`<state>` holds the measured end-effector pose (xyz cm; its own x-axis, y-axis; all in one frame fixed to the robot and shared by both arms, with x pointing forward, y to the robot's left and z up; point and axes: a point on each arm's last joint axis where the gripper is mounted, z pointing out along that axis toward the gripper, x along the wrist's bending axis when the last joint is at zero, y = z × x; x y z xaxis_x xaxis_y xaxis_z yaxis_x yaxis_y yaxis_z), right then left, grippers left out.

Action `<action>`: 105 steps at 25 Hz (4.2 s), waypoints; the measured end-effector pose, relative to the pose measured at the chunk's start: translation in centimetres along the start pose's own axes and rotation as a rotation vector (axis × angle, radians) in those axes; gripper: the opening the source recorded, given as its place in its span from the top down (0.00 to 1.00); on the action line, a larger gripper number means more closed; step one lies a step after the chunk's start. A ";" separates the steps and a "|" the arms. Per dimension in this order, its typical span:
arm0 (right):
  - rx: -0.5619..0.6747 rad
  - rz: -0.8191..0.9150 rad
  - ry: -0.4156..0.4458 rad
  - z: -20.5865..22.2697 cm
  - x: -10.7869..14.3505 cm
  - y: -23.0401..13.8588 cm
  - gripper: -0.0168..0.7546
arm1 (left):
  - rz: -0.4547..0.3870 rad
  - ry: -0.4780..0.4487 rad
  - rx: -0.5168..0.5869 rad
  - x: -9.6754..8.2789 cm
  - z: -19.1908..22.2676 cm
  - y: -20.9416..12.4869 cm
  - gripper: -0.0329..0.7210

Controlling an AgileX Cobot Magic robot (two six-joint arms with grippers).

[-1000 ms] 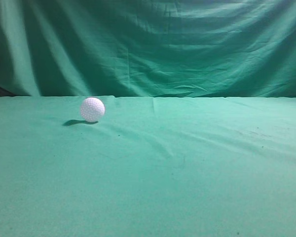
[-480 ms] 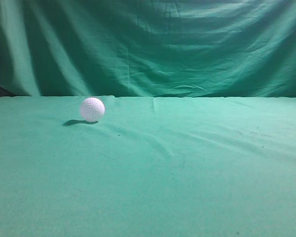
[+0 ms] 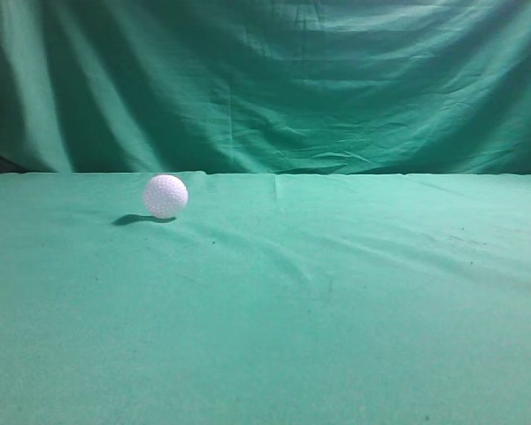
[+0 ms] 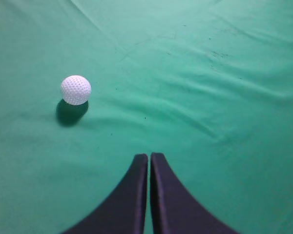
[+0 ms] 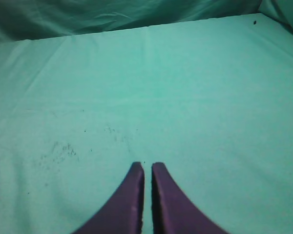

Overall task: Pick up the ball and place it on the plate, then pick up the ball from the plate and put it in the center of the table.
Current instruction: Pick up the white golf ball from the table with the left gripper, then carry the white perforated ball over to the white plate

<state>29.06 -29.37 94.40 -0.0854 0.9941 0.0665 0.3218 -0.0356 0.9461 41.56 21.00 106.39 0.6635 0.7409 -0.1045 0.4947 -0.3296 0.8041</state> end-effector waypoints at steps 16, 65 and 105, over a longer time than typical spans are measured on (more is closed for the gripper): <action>0.000 0.000 0.000 0.0 0.0 0.0 0.91 | -0.003 0.034 0.427 3.5 14.5 5.4 0.96; 0.000 0.000 0.000 0.0 0.0 0.0 0.91 | -0.045 0.238 0.610 7.1 19.0 9.3 0.56; 0.000 0.000 0.000 0.0 0.0 0.0 0.91 | -0.497 0.682 0.365 22.2 2.1 -1.6 0.56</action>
<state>29.06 -29.37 94.40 -0.0854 0.9941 0.0665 0.3218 -0.0356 0.9461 56.66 36.79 101.53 -0.0907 0.9932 0.0727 0.8580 0.0409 0.5120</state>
